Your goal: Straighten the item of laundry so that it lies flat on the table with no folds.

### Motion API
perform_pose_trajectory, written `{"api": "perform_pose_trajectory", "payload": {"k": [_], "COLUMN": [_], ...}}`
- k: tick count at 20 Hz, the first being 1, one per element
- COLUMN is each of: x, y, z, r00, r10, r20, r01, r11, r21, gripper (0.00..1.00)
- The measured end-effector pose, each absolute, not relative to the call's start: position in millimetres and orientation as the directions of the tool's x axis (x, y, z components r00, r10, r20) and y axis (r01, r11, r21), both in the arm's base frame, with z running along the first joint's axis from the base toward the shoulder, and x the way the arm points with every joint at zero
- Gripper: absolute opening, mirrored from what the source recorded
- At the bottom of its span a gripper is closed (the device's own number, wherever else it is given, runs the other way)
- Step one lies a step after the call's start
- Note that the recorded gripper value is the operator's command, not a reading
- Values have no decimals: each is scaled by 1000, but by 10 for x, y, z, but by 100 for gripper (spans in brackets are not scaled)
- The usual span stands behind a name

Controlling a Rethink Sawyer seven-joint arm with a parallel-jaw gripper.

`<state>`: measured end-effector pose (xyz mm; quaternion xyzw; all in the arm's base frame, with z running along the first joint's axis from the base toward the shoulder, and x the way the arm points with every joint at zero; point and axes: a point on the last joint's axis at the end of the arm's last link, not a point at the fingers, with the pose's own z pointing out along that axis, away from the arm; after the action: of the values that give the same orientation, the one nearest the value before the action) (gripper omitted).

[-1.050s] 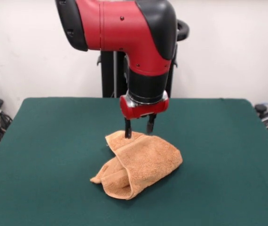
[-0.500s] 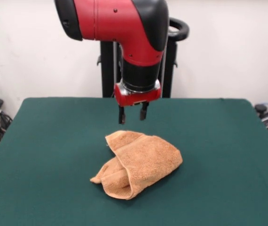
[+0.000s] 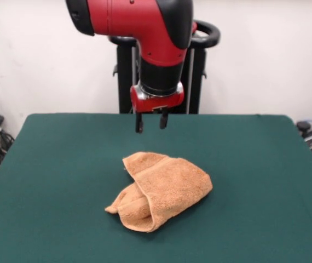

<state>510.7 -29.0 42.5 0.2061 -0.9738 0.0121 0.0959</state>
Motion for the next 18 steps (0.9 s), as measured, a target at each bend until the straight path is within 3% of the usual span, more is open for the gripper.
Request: {"api": "perform_pose_trajectory", "payload": {"k": [18], "x": [5016], "y": [-275], "z": [324], "r00": [-893], "r10": [-406], "r20": [197], "r01": [-409], "r11": [912], "r21": [26], "gripper": [100]}}
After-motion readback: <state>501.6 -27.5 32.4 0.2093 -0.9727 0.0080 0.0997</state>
